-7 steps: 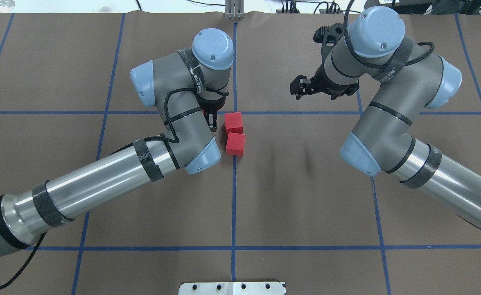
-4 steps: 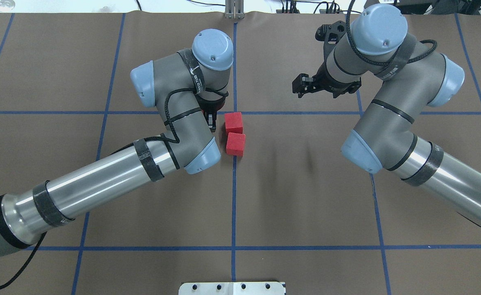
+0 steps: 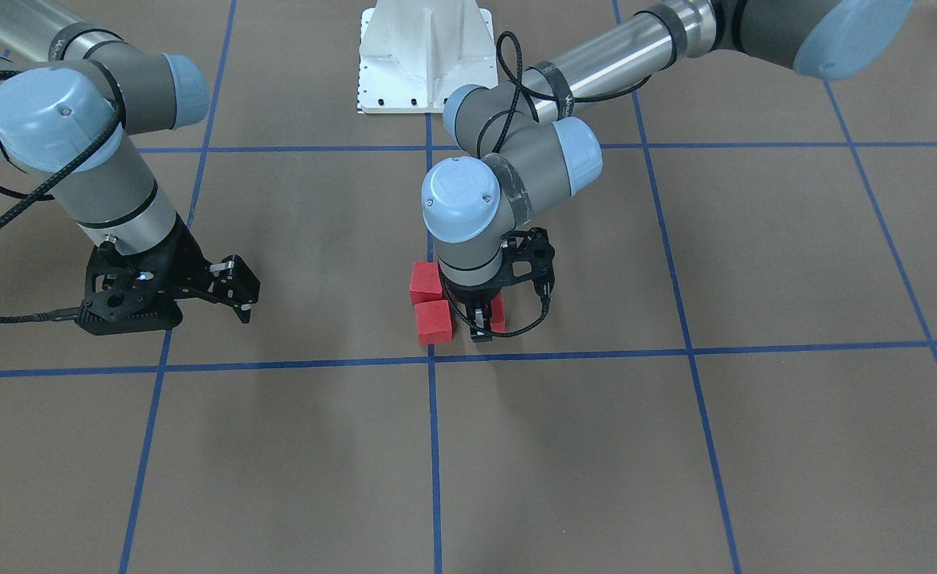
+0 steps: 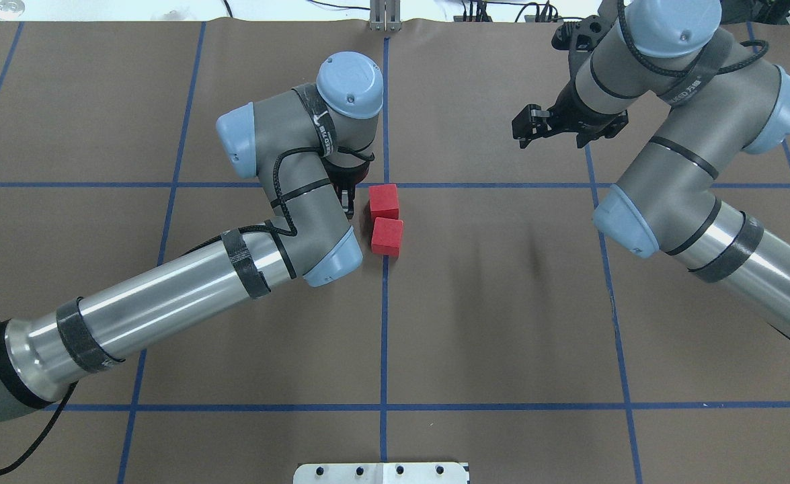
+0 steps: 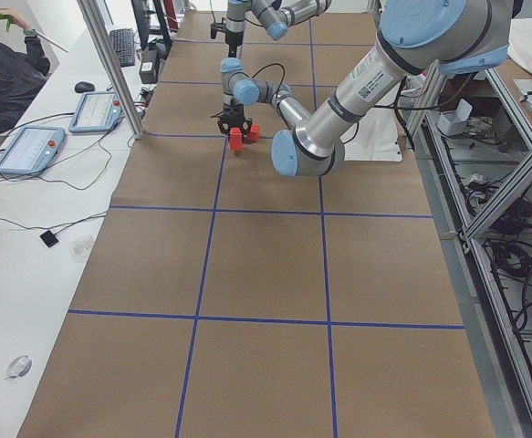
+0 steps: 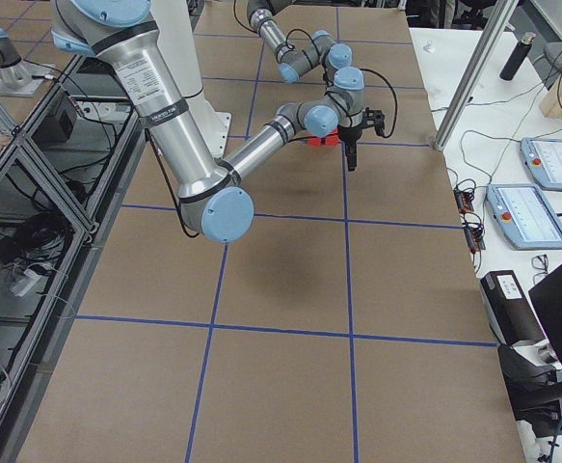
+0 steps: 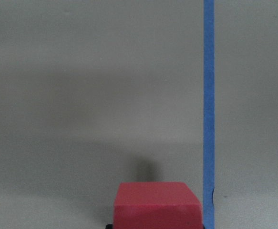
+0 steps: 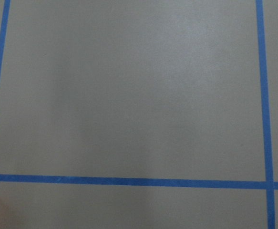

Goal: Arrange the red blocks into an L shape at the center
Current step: 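Lower the held cube beside the farther center cube while right arm withdraws, then press the cube against the center cubes with the left gripper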

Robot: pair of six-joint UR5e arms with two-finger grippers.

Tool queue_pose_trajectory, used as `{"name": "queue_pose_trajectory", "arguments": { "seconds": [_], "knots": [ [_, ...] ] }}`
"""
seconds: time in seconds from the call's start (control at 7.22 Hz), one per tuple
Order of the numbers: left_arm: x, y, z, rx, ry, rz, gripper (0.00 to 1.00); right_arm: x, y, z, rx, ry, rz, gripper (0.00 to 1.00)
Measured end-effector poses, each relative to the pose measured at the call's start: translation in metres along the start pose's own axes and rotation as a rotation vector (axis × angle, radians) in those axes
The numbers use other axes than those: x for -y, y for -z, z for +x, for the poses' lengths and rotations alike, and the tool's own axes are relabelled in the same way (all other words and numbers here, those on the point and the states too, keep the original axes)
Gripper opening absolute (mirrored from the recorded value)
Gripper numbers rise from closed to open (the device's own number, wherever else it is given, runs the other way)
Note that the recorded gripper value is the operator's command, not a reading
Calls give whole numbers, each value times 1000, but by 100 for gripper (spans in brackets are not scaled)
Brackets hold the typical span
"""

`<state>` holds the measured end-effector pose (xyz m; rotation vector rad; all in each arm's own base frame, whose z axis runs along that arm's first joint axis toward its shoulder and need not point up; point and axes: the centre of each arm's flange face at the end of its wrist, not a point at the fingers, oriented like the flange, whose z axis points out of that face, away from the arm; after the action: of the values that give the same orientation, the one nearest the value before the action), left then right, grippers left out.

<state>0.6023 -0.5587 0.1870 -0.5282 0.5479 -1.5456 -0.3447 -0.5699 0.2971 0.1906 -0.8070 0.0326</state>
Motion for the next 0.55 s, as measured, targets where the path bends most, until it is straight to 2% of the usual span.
{"name": "queue_pose_trajectory", "arguments": {
  "seconds": [0.55],
  "knots": [
    [-15, -4, -5, 12, -1, 4, 0, 2, 1, 4, 0, 0, 1, 99]
  ]
}}
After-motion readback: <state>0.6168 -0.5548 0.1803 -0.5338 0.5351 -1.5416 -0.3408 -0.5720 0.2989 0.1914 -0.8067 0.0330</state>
